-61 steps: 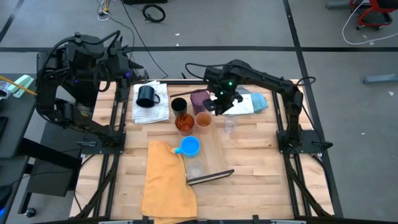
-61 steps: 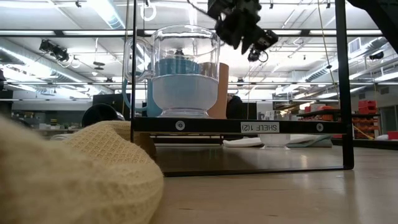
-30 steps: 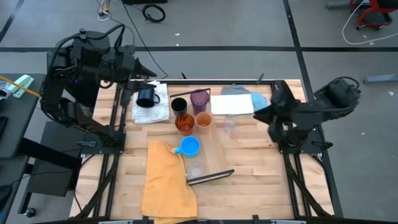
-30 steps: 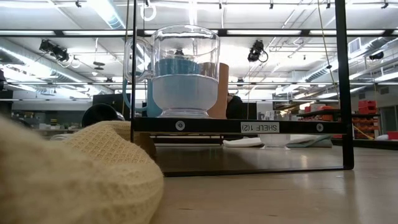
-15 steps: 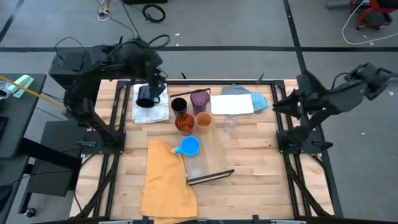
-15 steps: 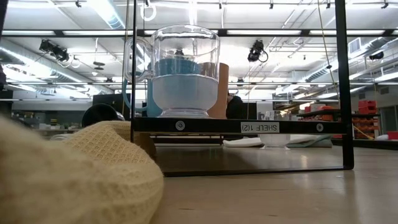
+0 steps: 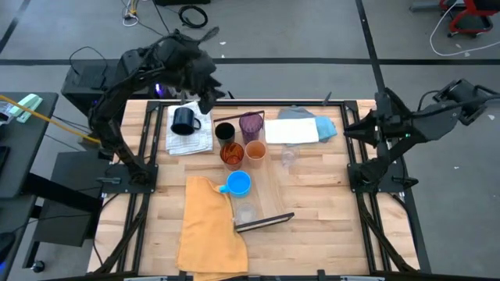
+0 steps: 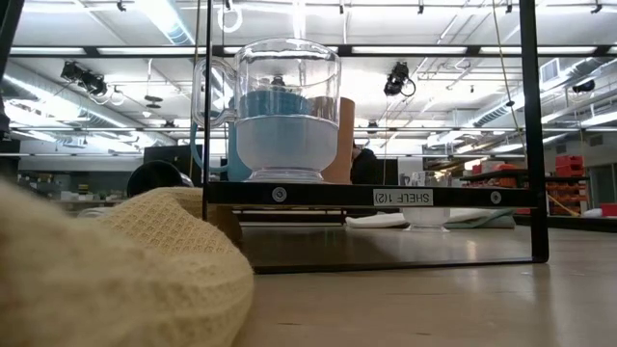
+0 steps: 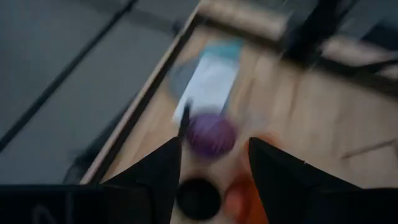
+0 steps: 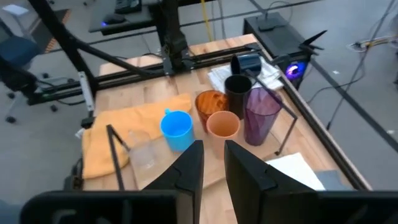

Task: Stack small to large cups/mugs on shelf
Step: Put the dark blue mug on the shelf

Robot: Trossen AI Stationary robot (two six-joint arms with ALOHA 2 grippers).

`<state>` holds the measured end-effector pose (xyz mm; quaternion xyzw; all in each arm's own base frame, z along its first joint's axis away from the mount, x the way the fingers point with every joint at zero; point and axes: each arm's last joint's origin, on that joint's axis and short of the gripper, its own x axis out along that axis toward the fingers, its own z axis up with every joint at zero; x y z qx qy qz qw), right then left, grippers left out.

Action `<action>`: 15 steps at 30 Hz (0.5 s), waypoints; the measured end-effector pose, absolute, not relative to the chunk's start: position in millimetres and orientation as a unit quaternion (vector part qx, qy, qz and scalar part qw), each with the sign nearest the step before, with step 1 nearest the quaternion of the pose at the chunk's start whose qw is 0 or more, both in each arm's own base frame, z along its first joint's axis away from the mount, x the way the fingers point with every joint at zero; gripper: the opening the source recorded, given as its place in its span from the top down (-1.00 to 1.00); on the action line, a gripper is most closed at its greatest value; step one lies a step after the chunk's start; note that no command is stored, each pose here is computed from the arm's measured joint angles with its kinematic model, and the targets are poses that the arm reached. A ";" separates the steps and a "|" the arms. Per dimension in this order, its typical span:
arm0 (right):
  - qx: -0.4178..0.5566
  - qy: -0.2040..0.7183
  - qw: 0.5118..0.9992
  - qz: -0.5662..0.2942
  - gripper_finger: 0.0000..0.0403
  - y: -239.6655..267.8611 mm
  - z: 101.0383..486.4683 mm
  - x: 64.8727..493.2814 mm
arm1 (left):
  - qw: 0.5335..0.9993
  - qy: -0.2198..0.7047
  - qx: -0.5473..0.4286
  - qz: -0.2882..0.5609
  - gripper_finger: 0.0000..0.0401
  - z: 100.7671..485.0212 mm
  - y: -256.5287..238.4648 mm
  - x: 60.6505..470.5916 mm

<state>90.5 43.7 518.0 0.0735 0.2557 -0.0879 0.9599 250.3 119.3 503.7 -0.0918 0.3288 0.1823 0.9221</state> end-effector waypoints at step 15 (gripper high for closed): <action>0.104 0.233 0.956 -0.144 0.65 44.7 516.7 95.8 | 0.870 0.383 -0.146 0.272 0.23 490.5 190.3 186.4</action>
